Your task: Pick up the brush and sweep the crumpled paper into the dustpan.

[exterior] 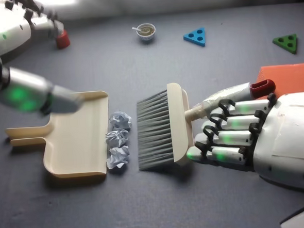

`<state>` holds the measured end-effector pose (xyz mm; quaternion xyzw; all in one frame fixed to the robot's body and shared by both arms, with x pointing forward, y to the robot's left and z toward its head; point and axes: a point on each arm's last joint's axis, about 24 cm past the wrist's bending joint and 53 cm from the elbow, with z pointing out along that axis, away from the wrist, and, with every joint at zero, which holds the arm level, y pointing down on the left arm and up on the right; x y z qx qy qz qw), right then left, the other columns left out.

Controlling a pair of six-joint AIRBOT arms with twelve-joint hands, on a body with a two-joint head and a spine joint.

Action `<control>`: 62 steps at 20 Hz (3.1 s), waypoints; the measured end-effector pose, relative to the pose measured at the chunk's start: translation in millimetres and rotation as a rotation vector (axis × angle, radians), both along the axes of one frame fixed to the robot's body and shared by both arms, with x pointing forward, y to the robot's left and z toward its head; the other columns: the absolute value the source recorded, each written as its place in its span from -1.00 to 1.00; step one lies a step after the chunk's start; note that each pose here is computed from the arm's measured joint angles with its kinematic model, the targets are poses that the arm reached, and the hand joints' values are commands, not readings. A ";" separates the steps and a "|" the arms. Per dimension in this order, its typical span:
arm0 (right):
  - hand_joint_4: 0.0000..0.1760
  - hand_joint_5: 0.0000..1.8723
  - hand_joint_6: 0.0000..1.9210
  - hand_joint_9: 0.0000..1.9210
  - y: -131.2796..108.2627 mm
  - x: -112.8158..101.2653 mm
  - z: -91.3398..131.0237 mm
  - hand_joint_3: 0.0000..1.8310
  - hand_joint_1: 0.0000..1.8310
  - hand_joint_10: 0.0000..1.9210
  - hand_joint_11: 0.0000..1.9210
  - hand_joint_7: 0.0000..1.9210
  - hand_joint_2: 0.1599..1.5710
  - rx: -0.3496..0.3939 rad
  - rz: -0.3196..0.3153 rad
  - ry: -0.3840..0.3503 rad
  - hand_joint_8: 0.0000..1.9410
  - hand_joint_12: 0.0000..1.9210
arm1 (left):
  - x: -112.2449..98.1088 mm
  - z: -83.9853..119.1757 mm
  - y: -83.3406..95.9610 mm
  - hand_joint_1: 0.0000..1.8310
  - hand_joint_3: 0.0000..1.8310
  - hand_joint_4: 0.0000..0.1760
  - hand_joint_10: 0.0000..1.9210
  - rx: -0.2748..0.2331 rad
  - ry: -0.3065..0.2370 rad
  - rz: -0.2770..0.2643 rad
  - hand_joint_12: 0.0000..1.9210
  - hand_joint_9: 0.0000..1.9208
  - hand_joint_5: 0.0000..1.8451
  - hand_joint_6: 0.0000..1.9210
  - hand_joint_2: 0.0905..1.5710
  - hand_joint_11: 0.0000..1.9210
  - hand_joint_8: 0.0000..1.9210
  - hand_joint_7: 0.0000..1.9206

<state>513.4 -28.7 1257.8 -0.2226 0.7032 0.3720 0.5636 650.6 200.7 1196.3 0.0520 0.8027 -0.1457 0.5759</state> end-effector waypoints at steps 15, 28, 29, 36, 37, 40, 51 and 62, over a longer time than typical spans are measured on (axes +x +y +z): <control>-1.00 -0.92 -1.00 -0.90 -8.0 9.9 14.7 -0.99 -1.00 -1.00 -0.89 -0.91 0.02 0.089 -0.059 0.007 -1.00 -0.96 | -4.5 -5.0 3.7 -0.77 -0.99 -1.00 -1.00 0.047 -0.004 -0.007 -0.82 -0.82 -0.91 -1.00 0.10 -0.84 -1.00 -0.84; -1.00 -0.88 -1.00 -0.85 -39.8 29.5 71.5 -1.00 -1.00 -0.99 -0.83 -0.86 0.11 0.235 -0.234 -0.200 -0.99 -0.97 | -9.2 -57.0 3.3 -0.16 -1.00 -0.91 -1.00 0.036 0.081 -0.050 -0.68 -0.75 -0.67 -1.00 0.36 -0.84 -1.00 -0.77; -1.00 -0.90 -1.00 -0.86 -41.8 31.4 71.0 -1.00 -1.00 -1.00 -0.84 -0.87 0.11 0.245 -0.243 -0.188 -1.00 -0.98 | -9.8 -61.2 6.5 -0.16 -1.00 -0.85 -1.00 0.038 0.086 -0.039 -0.52 -0.75 -0.63 -1.00 0.37 -0.90 -1.00 -0.76; -1.00 -0.90 -1.00 -0.87 -41.8 34.5 68.4 -0.99 -1.00 -1.00 -0.84 -0.87 0.14 0.234 -0.242 -0.186 -1.00 -0.98 | -9.4 -89.1 25.0 -0.14 -1.00 -0.72 -1.00 -0.001 0.100 0.062 -0.36 -0.72 -0.47 -0.99 0.34 -0.94 -0.99 -0.69; -1.00 -0.89 -1.00 -0.86 -39.5 32.8 66.9 -0.99 -1.00 -1.00 -0.83 -0.87 0.14 0.218 -0.231 -0.196 -1.00 -0.98 | -8.0 -92.3 27.2 -0.15 -1.00 -0.69 -1.00 0.000 0.097 0.074 -0.36 -0.73 -0.48 -0.99 0.35 -0.96 -0.99 -0.70; -1.00 -0.89 -0.99 -0.86 -32.4 26.7 55.0 -0.99 -1.00 -1.00 -0.82 -0.87 0.14 0.161 -0.197 -0.205 -0.99 -0.98 | -7.2 -102.0 30.2 -0.12 -1.00 -0.79 -0.99 0.001 0.104 0.091 -0.36 -0.73 -0.47 -0.99 0.34 -0.99 -0.99 -0.68; -1.00 -0.89 -0.99 -0.86 -42.9 32.5 55.5 -0.99 -1.00 -0.99 -0.82 -0.86 0.19 0.156 -0.353 -0.358 -0.99 -0.98 | -4.5 -137.8 58.6 -0.11 -1.00 -0.79 -1.00 0.011 0.137 0.169 -0.33 -0.75 -0.53 -1.00 0.28 -0.98 -1.00 -0.71; -1.00 -0.89 -1.00 -0.86 -45.1 31.1 58.4 -1.00 -1.00 -1.00 -0.84 -0.86 0.21 0.174 -0.368 -0.356 -1.00 -0.99 | -2.4 -160.3 52.2 -0.13 -0.99 -0.65 -0.99 -0.004 0.162 0.185 -0.33 -0.74 -0.45 -0.98 0.31 -0.98 -0.99 -0.68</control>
